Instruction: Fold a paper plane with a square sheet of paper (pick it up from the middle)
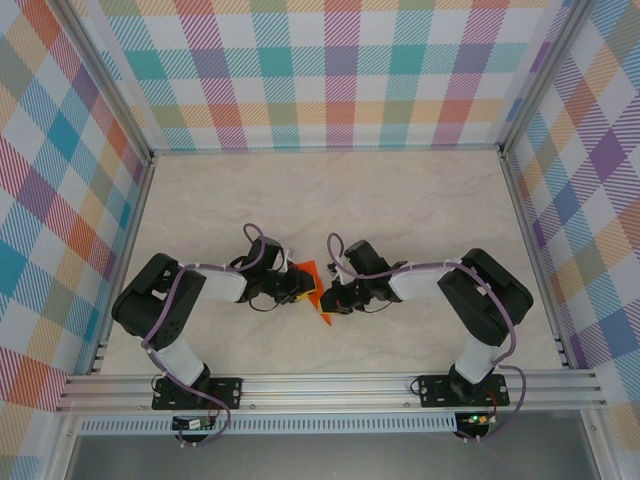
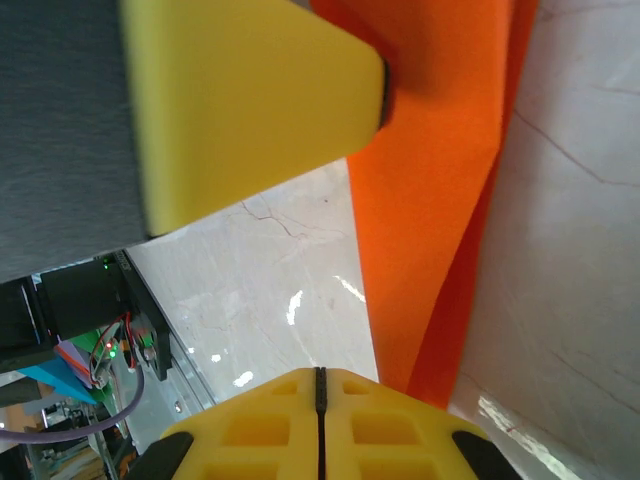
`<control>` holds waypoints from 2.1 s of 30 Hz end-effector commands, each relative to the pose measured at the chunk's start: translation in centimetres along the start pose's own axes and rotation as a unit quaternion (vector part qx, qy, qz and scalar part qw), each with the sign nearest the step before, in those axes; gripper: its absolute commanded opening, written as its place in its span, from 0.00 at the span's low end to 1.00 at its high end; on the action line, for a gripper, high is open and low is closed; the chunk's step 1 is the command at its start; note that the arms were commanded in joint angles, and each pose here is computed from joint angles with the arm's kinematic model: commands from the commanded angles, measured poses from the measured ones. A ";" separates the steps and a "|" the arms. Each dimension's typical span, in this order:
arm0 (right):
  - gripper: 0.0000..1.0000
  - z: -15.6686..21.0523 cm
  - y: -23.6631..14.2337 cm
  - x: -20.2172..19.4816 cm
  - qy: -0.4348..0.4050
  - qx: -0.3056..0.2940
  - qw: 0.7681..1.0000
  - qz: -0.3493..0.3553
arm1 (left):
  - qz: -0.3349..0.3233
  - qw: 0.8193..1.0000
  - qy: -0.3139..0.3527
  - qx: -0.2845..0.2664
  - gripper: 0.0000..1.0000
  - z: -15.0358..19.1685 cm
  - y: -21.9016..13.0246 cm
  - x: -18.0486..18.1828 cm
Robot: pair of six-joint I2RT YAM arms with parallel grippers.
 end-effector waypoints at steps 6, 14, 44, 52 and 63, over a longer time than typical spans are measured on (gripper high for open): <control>0.07 0.4 1.1 -0.8 0.003 0.025 1.000 -0.008 | -0.019 1.000 0.004 0.010 0.24 1.2 0.0 0.8; 0.07 0.5 1.6 -1.6 0.009 0.032 0.999 0.007 | -0.022 1.000 0.002 0.011 0.24 1.2 0.0 0.9; 0.05 2.1 2.4 -2.4 0.009 0.060 0.997 0.050 | -0.026 1.000 0.001 0.010 0.24 1.3 0.1 1.1; 0.04 2.9 0.7 -0.7 -0.028 0.035 0.998 0.054 | -0.028 1.000 0.000 0.010 0.24 1.2 0.0 1.1; 0.03 3.2 0.7 -1.0 -0.028 0.031 0.996 0.074 | -0.025 1.000 0.003 0.008 0.24 1.1 -0.1 0.8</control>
Point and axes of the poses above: each hand's point on the last joint's axis, 136 mm out from that joint toward the fingers, its own y axis out along the fingers, its own x axis along the line the jaws close on, z = x × y, the point moved 6 cm from there along -y, back along the fingers, and after that the axes turned 9 degrees about y, right-handed, at the moved point
